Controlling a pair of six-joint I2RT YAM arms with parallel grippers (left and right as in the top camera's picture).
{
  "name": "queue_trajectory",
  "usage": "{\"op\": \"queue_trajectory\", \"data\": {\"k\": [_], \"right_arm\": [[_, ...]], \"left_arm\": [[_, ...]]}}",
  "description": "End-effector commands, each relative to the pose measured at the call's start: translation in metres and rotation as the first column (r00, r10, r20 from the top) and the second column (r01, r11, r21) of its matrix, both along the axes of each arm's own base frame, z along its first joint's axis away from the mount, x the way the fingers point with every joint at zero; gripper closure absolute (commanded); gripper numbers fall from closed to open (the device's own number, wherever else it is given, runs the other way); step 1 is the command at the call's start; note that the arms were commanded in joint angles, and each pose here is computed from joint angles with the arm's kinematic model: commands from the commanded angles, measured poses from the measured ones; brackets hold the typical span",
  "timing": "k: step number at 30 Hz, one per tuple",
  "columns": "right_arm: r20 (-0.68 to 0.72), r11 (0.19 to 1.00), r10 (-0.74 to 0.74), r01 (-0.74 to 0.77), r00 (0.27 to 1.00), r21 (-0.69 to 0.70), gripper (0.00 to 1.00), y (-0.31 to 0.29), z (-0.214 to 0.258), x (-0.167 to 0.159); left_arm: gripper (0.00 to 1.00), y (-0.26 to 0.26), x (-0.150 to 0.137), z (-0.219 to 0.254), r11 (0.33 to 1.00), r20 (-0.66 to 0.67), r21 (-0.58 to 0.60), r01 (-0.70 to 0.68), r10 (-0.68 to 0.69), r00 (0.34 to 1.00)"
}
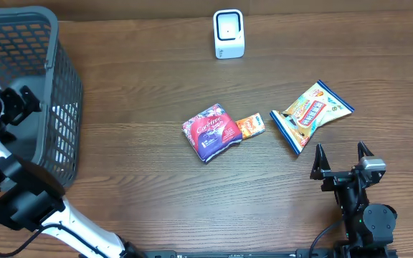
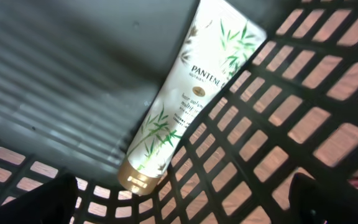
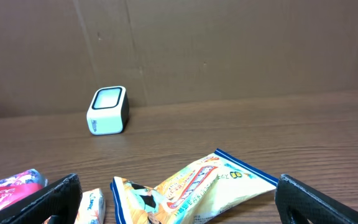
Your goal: Scan the item barcode
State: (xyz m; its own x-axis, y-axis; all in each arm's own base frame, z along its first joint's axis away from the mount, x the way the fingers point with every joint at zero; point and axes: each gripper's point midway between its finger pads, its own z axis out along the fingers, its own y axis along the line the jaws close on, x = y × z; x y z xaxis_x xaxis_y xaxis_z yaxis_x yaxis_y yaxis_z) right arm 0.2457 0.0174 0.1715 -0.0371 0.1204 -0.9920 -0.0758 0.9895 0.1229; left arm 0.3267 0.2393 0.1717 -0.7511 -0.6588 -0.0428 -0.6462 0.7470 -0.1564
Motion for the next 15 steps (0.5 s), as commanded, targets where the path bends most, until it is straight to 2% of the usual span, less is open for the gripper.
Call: {"op": "queue_trajectory", "data": {"k": [1, 5, 11, 15], "right_arm": [[0.004, 1.0, -0.009, 0.009, 1.0, -0.001, 0.0, -0.001, -0.002, 0.0], [0.004, 1.0, -0.009, 0.009, 1.0, -0.001, 0.0, -0.001, -0.002, 0.0], [0.004, 1.0, -0.009, 0.009, 1.0, -0.001, 0.0, -0.001, -0.002, 0.0], [0.004, 1.0, -0.009, 0.009, 1.0, -0.001, 0.0, -0.001, -0.002, 0.0]], "left_arm": [[0.0, 0.004, -0.014, -0.025, 1.0, -0.101, 0.018, 0.01, -0.008, 0.995], [0.01, 0.002, -0.024, -0.046, 1.0, -0.147, -0.012, 0.001, -0.003, 0.989], [0.12, -0.009, -0.033, -0.079, 0.999, -0.195, -0.054, 0.008, -0.018, 0.981], [0.12, -0.019, -0.037, -0.103, 0.997, -0.215, -0.075, 0.034, -0.049, 0.975]]}}
